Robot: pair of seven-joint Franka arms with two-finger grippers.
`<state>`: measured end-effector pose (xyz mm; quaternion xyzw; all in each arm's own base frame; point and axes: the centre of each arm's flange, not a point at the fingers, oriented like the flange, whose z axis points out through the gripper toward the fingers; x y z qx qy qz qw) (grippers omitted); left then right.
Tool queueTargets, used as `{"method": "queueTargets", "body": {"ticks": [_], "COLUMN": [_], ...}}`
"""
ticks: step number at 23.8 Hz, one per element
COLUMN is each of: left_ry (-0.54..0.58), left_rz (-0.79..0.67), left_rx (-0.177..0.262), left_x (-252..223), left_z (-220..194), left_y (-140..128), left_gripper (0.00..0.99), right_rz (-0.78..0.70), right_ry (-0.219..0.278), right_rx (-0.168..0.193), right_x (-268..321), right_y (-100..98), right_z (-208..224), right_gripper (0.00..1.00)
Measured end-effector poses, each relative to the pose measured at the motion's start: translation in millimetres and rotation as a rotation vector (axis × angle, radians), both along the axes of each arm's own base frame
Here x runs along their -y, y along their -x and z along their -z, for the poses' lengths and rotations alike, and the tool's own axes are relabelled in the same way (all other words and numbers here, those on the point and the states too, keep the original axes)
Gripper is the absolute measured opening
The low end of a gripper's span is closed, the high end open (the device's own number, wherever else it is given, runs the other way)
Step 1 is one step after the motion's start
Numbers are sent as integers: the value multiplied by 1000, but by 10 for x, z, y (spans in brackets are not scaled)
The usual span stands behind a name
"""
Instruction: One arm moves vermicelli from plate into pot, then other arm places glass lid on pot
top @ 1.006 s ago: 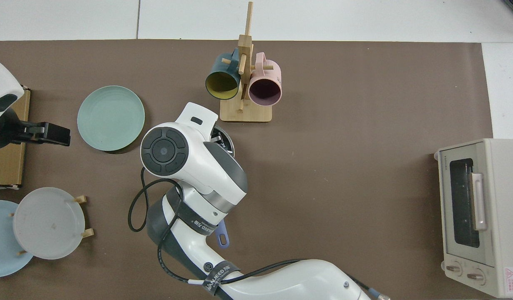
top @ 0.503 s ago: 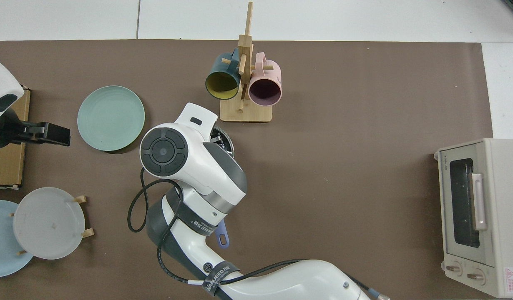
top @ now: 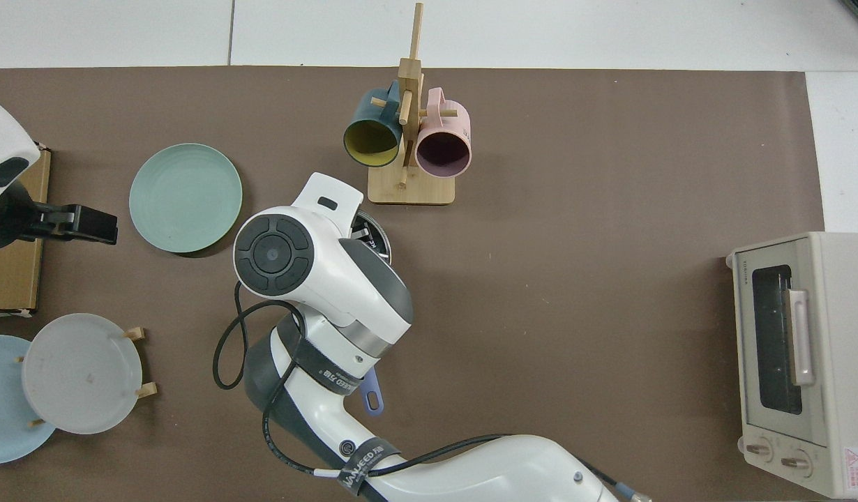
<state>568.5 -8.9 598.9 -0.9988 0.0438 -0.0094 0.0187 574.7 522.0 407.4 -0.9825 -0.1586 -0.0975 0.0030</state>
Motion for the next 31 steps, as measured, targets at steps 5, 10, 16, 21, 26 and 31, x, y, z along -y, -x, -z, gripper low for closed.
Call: {"method": "queueTargets", "body": {"ticks": [5, 10, 16, 21, 26, 31], "left_ry": [0, 0, 0, 0, 0, 0], "left_rz": [0, 0, 0, 0, 0, 0], "left_rx": [0, 0, 0, 0, 0, -1], "left_x": [0, 0, 0, 0, 1, 1], "left_z": [0, 0, 0, 0, 0, 1], "left_y": [0, 0, 0, 0, 0, 1], "left_gripper": [991, 991, 991, 991, 991, 991], "right_rz": [1, 14, 79, 176, 280, 395], "right_ry": [-3, -29, -62, -41, -4, 0], "right_rx": [4, 35, 71, 37, -25, -48], "right_x": [3, 99, 606, 1382, 2185, 3015], "right_y": [-4, -45, -172, -193, -127, -141], "right_z": [-25, -340, -1033, -1612, -1971, -2099], "right_gripper": [987, 987, 991, 991, 991, 991]}}
